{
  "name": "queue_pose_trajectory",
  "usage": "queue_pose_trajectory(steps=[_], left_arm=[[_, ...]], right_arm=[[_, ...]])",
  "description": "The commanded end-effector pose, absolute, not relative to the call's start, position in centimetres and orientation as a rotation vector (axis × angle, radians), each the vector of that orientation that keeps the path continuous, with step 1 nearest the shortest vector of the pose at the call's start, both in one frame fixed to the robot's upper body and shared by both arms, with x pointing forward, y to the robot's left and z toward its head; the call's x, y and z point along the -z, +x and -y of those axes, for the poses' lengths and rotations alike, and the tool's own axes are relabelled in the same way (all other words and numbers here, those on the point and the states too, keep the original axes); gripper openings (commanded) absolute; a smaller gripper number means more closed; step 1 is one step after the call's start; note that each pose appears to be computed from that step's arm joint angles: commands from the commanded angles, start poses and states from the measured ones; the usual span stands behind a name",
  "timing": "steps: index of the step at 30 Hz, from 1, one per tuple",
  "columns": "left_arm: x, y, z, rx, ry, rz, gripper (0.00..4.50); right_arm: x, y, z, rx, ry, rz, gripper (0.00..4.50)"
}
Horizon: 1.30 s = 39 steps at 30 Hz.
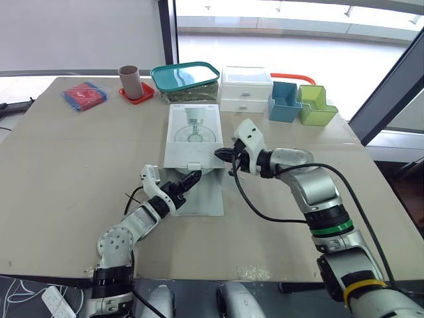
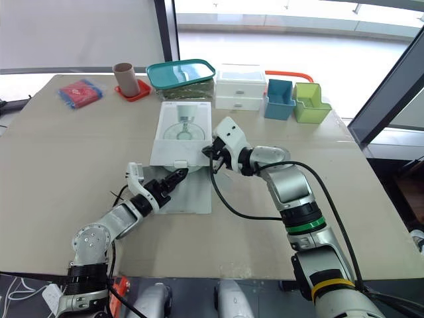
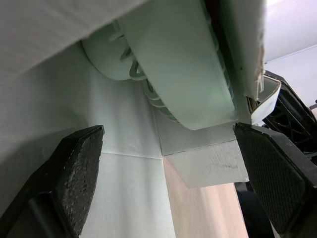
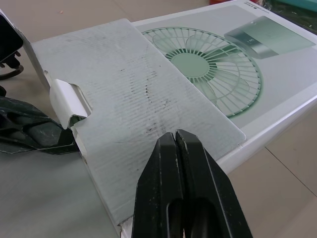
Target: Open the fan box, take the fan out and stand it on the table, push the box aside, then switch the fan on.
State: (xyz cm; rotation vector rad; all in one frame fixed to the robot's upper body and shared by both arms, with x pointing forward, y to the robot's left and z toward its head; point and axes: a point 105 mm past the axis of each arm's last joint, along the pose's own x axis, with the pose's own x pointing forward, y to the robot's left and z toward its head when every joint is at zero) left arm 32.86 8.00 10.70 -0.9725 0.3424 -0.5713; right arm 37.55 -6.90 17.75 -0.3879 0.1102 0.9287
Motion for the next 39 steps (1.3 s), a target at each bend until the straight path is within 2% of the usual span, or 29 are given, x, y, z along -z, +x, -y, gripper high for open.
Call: queue_pose_trajectory(steps=[1, 7, 12, 13, 14, 34, 38, 39], left_arm=[[-11.9, 33.0, -8.3, 0.588, -0.996, -0.286, 4.44], [-11.9, 33.2, -8.5, 0.572, -1.007, -0.277, 4.44], [-11.9, 33.3, -8.5, 0.566, -1.014, -0.276, 3.08], [-11.8, 33.3, -8.4, 0.565, -1.018, -0.277, 2.59], [-11.8, 33.4, -8.4, 0.564, -1.023, -0.274, 2.33], [-12.0, 32.9, -9.6, 0.535, -1.049, -0.258, 2.33], [-12.3, 32.8, -9.7, 0.550, -1.034, -0.254, 1.23], [-12.2, 32.7, -9.7, 0.549, -1.030, -0.258, 1.23]], right_arm=[[-17.7, 37.4, 7.2, -0.913, -0.405, -0.106, 0.00], [-17.5, 37.4, 7.1, -0.917, -0.407, -0.109, 0.00], [-17.3, 37.3, 7.1, -0.917, -0.408, -0.112, 0.00], [-17.3, 37.3, 7.1, -0.917, -0.409, -0.113, 0.00], [-17.2, 37.3, 7.1, -0.917, -0.410, -0.113, 0.00], [-17.2, 37.3, 6.7, -0.920, -0.401, -0.108, 0.00], [-17.1, 37.3, 6.6, -0.919, -0.399, -0.108, 0.00], [-17.0, 37.3, 6.6, -0.919, -0.398, -0.108, 0.00]])
